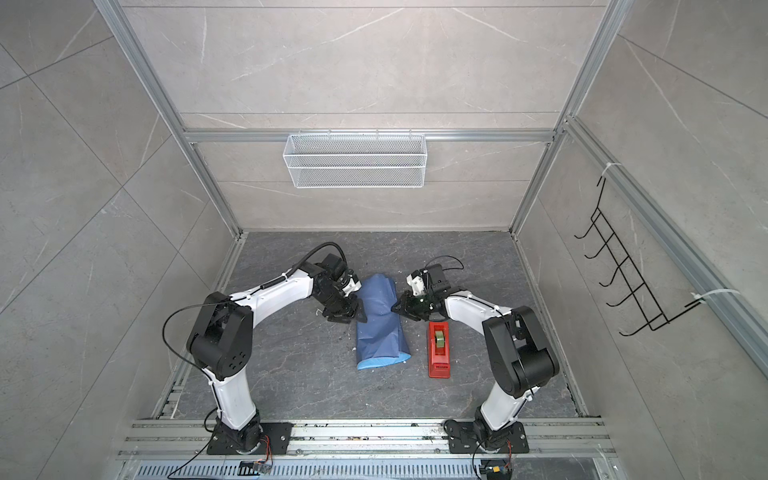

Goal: Wrap a gift box in wrapping paper
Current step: Smooth out the wrapping paper on the gift box.

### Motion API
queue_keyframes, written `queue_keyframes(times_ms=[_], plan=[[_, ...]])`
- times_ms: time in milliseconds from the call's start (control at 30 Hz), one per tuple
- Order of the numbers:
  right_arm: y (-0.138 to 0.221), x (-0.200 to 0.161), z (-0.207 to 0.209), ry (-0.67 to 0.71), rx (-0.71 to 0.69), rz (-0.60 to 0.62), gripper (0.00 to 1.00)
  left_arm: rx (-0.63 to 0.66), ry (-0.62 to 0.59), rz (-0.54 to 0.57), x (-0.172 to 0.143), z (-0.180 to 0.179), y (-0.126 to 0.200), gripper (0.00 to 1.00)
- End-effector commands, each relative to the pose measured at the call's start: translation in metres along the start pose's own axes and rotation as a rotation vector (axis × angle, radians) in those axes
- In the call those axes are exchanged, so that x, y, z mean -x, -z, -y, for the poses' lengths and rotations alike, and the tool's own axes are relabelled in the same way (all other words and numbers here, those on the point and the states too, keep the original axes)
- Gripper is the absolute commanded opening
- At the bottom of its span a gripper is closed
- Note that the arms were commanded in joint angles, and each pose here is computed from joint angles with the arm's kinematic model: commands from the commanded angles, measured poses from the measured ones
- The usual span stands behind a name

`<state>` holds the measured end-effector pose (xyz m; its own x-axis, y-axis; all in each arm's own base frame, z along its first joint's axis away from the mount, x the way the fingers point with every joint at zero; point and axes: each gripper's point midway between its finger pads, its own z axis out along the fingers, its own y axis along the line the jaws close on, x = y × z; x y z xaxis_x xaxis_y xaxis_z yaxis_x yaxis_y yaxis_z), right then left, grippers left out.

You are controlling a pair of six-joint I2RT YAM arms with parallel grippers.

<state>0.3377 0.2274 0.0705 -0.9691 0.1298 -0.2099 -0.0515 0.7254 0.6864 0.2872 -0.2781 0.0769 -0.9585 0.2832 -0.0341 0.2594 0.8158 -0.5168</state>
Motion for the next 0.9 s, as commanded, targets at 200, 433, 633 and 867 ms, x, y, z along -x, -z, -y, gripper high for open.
queue_keyframes(times_ms=[200, 433, 633, 867], plan=[[-0.024, -0.055, 0.060, -0.205, -0.163, -0.091, 0.30, 0.065, 0.044, -0.024, 0.015, -0.016, -0.024, 0.61], [0.002, -0.038, 0.016, -0.147, -0.068, -0.054, 0.51, 0.081, 0.063, -0.062, 0.011, -0.025, -0.037, 0.60], [0.020, -0.038, -0.004, -0.097, -0.035, -0.057, 0.57, 0.090, 0.062, -0.071, 0.009, -0.030, -0.043, 0.59], [-0.002, -0.070, 0.007, -0.144, -0.028, -0.101, 0.50, 0.099, 0.049, -0.077, 0.014, -0.032, -0.048, 0.59]])
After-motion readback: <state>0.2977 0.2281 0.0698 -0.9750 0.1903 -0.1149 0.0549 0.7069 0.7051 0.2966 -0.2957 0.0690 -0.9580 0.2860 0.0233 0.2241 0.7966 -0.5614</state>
